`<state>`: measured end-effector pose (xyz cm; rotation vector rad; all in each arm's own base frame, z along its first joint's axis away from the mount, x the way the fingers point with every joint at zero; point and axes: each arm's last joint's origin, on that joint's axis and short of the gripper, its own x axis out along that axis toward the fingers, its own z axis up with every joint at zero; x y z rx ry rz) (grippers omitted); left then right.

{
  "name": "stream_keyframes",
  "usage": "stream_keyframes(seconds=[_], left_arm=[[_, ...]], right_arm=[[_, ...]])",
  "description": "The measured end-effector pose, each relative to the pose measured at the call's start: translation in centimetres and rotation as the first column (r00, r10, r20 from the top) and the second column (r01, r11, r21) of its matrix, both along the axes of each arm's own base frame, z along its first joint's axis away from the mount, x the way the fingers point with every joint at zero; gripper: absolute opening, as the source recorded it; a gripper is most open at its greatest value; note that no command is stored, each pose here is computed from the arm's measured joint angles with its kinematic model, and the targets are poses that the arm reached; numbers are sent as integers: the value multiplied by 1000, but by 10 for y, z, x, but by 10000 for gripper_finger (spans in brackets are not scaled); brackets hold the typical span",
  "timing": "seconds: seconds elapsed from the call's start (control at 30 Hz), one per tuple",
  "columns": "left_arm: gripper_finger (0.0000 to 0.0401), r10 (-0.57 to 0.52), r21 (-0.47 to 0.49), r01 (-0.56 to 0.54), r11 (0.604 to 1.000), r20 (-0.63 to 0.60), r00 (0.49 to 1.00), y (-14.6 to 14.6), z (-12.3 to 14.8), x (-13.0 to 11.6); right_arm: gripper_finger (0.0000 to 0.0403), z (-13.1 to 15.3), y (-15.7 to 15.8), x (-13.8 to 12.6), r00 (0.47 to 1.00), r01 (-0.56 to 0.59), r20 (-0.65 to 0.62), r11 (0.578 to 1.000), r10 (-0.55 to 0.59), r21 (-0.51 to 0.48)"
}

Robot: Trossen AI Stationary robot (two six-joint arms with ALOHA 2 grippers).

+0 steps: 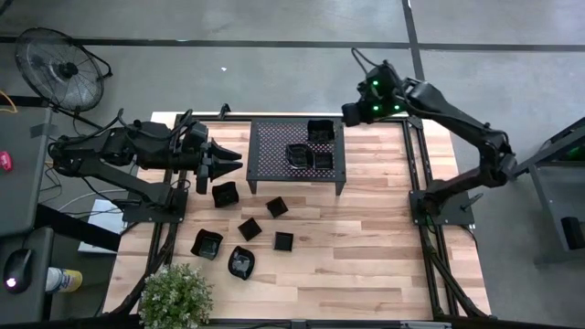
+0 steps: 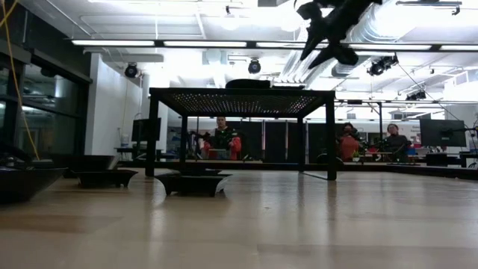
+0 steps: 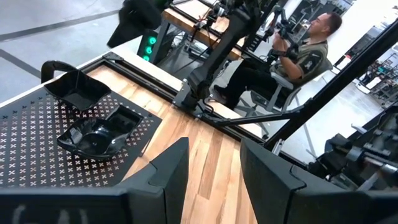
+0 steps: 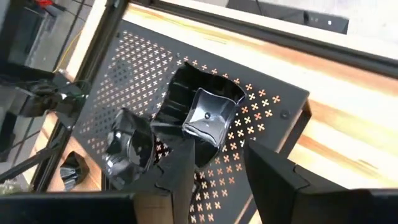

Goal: Pick & Place Mini shaped plates
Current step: Stack the black square plate on top of the other black square plates on the shelf

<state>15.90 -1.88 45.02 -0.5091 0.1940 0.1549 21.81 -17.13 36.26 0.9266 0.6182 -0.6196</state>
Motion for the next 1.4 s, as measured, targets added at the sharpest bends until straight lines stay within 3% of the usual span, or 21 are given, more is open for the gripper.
stream_keyframes(seconds=[0.37,0.53,0.77,1.1,1.4], left_arm=[[142,6,-12,-6,1000,0,1000,0,0,0],[142,7,-13,-7,1000,-13,1000,0,-1,0],[142,-42,-9,42,999,-16,999,-1,-1,0],[142,-138,7,139,990,-109,984,-3,-10,-3],[142,-242,30,250,968,-159,957,-6,-14,-5]], right_arm=[[134,35,52,-39,992,-124,27,988,127,-94],[134,42,91,-51,986,-164,-7,982,164,-91],[133,43,138,-54,987,-155,-30,988,155,-12],[133,22,213,-5,982,-172,-66,984,175,55],[133,-28,284,54,995,-15,-96,980,35,201]])
